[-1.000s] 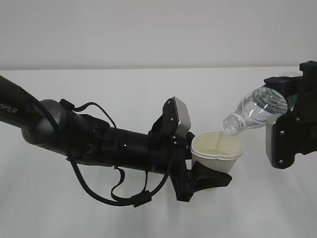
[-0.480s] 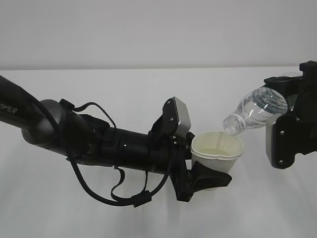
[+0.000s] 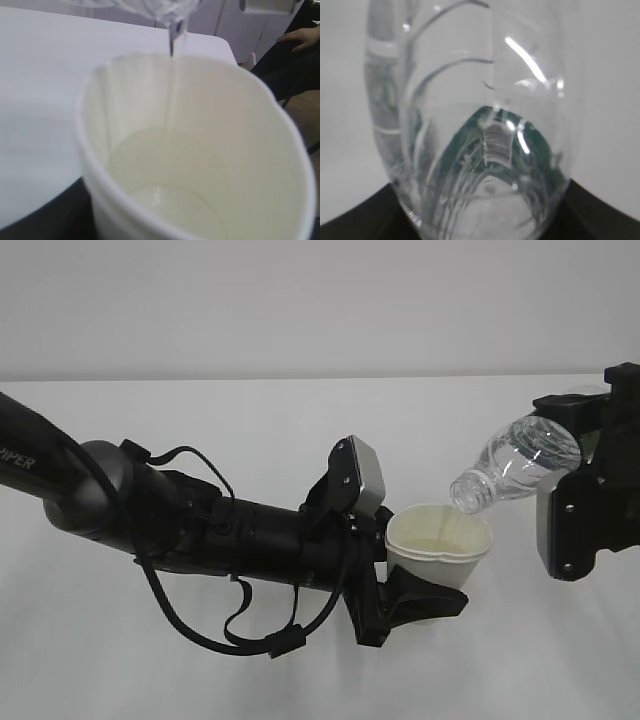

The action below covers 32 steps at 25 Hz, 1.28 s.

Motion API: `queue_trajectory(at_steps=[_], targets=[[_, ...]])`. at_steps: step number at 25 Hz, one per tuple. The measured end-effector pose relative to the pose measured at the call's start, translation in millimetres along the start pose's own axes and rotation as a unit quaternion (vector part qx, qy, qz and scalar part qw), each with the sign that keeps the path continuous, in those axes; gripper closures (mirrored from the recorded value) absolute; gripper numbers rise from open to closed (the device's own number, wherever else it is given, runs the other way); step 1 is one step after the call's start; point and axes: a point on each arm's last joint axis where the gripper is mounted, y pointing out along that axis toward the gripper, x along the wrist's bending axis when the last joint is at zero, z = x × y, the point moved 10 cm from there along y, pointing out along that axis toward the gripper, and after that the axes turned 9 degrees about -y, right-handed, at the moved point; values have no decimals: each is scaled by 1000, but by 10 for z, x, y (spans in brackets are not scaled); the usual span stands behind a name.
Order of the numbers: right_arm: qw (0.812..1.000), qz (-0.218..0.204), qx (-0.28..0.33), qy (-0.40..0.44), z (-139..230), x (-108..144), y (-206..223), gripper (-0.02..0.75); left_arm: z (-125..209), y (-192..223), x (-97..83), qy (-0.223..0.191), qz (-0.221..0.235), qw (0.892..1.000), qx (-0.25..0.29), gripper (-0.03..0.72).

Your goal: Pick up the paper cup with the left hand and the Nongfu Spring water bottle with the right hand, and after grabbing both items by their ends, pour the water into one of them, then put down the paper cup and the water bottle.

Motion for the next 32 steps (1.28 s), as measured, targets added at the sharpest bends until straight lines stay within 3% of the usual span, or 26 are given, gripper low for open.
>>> queue_trajectory(at_steps=[32], targets=[[1000,1,0,-4,1,-3,0,291,0,0,0,0,0,1000,0,237]])
